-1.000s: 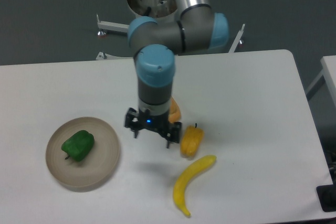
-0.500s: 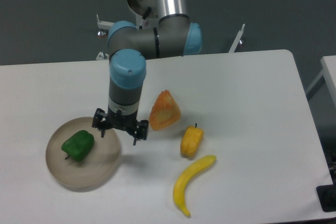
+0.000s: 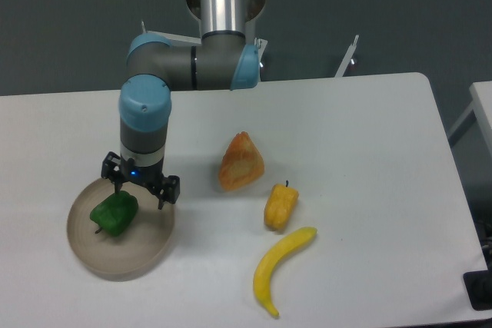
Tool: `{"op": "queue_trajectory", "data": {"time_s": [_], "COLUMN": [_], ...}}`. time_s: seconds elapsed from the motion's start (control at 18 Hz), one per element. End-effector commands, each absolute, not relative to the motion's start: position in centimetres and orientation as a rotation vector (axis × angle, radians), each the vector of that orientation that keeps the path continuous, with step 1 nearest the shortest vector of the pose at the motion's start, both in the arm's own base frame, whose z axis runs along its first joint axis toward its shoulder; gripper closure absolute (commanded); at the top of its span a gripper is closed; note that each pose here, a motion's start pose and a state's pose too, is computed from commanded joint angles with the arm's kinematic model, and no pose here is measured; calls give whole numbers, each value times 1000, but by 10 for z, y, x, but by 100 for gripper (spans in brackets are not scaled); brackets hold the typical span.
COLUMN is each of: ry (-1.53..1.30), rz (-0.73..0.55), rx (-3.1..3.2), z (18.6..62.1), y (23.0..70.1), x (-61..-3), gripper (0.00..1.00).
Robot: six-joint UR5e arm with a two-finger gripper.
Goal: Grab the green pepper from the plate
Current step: 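Lower the open gripper around the green pepper and close it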
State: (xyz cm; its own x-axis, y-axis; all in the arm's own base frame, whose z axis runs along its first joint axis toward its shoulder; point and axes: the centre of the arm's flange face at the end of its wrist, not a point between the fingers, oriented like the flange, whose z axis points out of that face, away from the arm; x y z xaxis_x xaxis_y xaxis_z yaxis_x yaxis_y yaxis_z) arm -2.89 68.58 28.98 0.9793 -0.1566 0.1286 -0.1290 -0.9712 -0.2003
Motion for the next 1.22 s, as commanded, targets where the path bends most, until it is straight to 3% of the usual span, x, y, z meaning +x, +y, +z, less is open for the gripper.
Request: {"op": "queue_trajectory", "data": {"time_s": [1.22], "ry": [292], "rz": [-202], "rx": [-2936], "z": [262], "y": [697], "x": [-8], "gripper": [0]}}
